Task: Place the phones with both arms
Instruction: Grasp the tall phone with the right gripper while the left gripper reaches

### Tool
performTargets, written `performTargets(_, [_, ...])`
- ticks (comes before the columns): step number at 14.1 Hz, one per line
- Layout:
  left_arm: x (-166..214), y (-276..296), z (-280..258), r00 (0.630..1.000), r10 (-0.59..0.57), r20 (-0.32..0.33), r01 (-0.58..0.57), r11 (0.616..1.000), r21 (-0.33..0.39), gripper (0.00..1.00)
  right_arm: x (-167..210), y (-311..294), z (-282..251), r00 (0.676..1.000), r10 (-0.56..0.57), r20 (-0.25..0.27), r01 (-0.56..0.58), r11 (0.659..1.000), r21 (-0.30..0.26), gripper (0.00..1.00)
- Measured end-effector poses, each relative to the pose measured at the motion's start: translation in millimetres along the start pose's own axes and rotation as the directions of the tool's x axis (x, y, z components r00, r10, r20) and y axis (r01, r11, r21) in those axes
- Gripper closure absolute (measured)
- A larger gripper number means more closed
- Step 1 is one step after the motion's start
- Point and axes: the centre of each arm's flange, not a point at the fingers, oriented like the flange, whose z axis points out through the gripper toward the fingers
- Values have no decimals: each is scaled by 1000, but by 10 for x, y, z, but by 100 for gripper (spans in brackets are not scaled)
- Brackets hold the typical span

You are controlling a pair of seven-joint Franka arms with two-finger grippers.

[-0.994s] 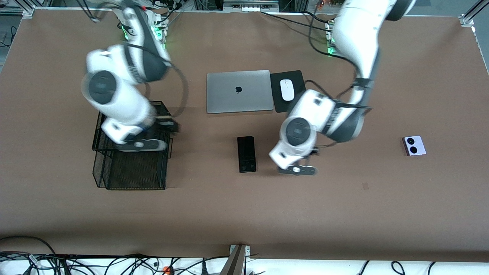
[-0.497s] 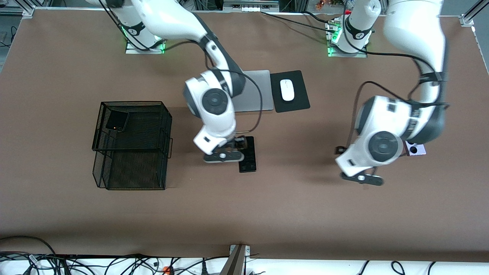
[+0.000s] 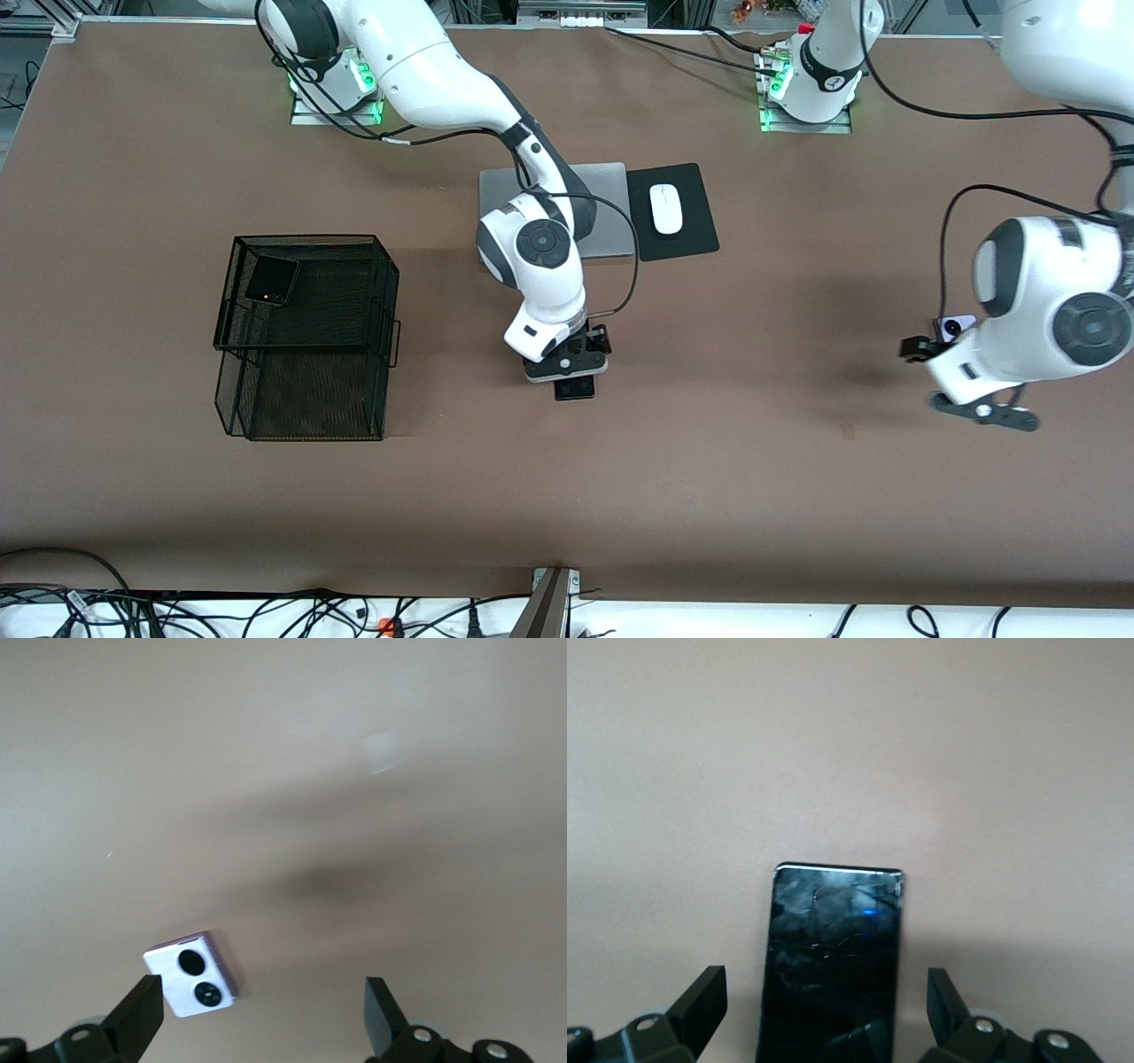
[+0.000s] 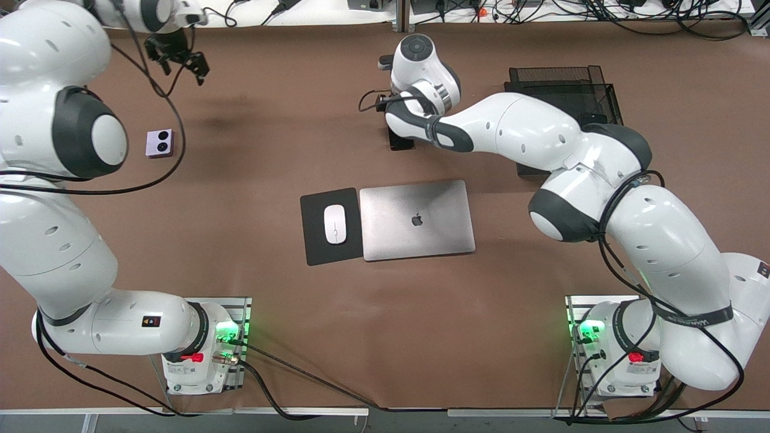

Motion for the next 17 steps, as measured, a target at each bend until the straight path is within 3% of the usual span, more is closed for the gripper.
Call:
performTargets(3, [-260,-608,305,996,-92,-18,92,996,-20,0,-73,-50,102,1000,-26,-7,26,1000,-13,0])
performTargets(6, [-525,-1029,701,975,-208,-81,201,976,-85,0,-78,-45,119,999,-52,-16,51,998,-34,0])
performTargets(10, [-829,-1043,1268,943,-300,-144,280,949,-144,0,-105,-49,163,998,-64,-15,63,997,-45,0])
performTargets(17, [-1250,-1017,1705,918,-358,-172,334,930,-154,0,-238,-89,348,997,-79,7,79,995,-59,0])
